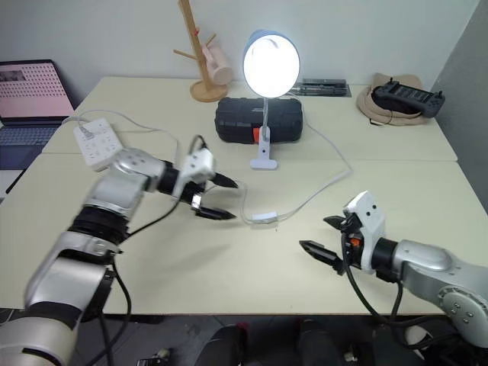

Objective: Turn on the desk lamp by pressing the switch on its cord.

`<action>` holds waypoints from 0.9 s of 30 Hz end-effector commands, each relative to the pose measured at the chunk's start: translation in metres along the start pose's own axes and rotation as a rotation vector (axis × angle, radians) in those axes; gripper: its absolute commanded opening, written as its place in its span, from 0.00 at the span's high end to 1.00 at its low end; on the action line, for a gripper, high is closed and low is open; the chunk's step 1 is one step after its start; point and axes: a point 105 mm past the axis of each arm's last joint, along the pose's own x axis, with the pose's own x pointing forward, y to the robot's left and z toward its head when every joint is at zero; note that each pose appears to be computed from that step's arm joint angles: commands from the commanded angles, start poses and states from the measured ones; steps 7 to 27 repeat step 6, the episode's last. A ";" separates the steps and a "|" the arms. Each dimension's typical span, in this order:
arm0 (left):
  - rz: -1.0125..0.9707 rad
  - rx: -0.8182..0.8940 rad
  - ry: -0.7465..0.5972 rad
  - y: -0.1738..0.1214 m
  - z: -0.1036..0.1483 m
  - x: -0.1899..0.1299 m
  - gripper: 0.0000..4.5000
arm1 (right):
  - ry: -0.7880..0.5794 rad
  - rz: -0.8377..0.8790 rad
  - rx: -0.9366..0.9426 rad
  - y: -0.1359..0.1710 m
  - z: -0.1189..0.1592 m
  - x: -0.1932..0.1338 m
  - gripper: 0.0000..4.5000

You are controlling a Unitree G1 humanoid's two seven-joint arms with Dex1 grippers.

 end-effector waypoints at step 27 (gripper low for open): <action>0.210 -0.066 -0.013 0.006 -0.011 -0.052 0.01 | -0.032 -0.053 -0.095 -0.030 0.019 -0.015 0.00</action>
